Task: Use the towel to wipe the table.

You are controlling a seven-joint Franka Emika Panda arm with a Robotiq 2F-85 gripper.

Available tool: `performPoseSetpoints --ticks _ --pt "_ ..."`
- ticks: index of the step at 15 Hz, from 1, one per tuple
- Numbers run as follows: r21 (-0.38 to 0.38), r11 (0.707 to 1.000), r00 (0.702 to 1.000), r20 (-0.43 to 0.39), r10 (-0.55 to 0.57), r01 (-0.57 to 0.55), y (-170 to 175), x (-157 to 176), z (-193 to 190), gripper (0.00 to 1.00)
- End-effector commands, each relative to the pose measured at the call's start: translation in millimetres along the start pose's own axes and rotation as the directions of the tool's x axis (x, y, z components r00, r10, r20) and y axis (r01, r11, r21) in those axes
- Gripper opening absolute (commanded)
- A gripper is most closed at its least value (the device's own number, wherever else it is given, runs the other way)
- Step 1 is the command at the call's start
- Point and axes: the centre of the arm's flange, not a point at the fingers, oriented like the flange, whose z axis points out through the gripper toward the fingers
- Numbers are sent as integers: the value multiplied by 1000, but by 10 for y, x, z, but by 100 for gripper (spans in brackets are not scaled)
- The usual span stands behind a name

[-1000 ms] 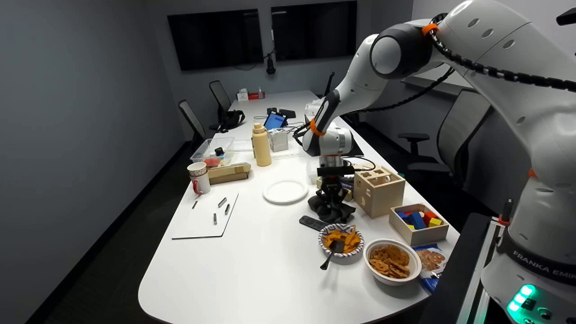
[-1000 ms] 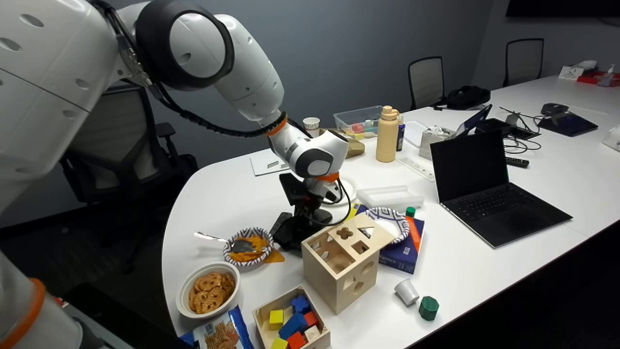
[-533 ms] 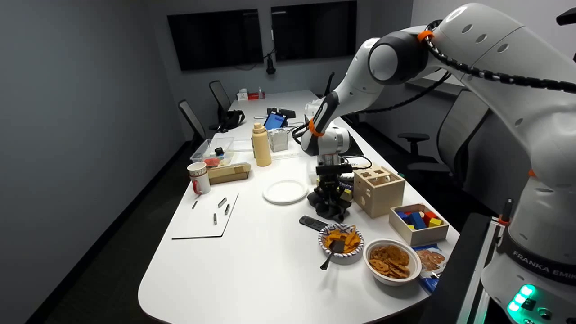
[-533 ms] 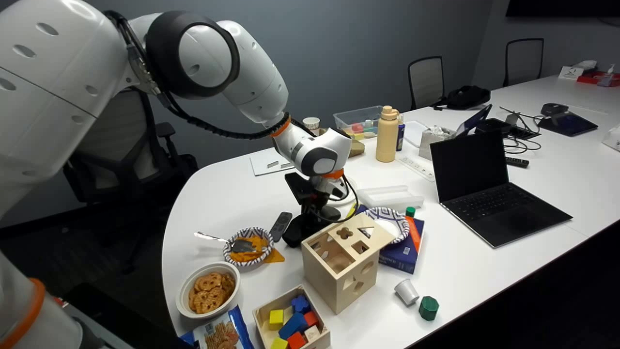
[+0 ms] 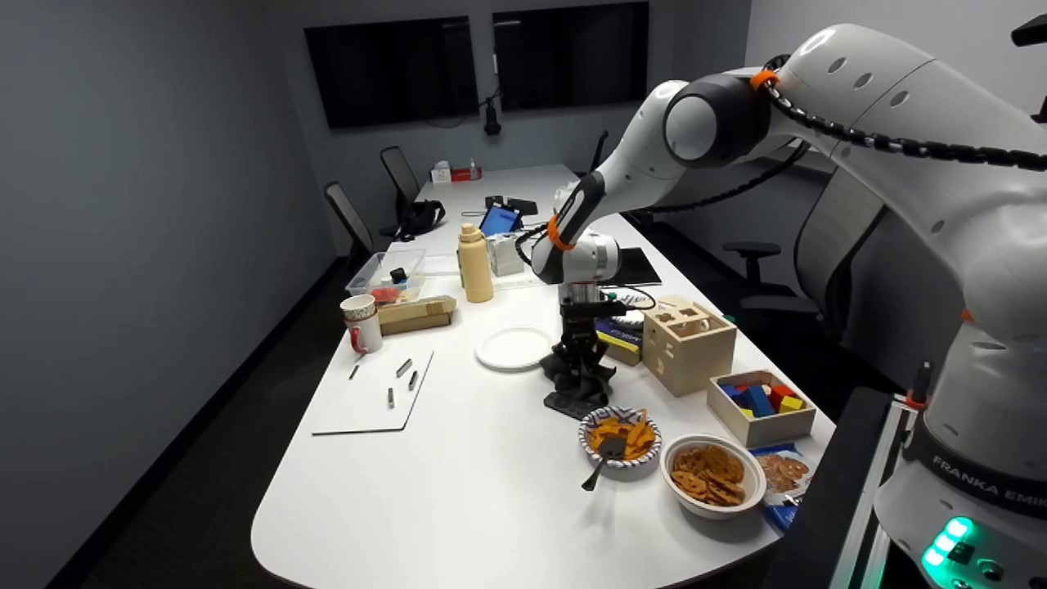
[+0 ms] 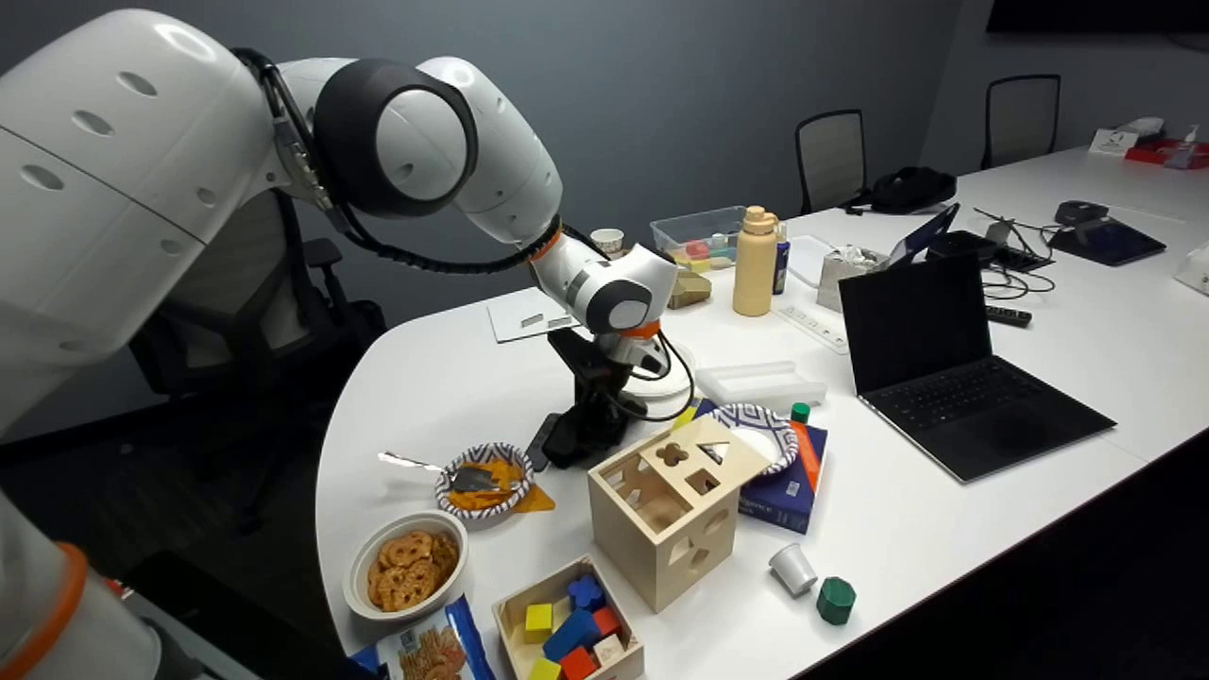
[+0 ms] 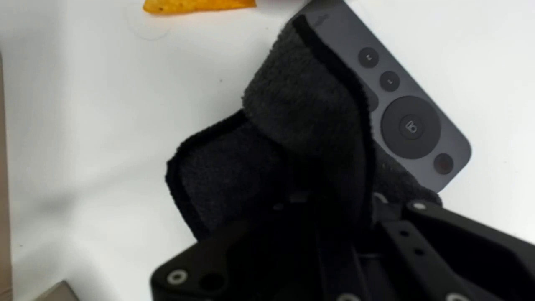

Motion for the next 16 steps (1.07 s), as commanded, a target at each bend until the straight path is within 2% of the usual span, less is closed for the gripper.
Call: performPoseSetpoints --ticks 1,5,7,13,16 --pt "31 996 993 73 -89 87 -199 -11 29 2" --pt "16 997 981 173 -83 82 -104 -135 117 2" --pt "-15 999 981 187 -40 43 71 -172 92 2" --pt "-48 998 991 125 57 -51 558 15 -104 2" --pt "-34 998 995 89 55 -52 610 139 -90 2"
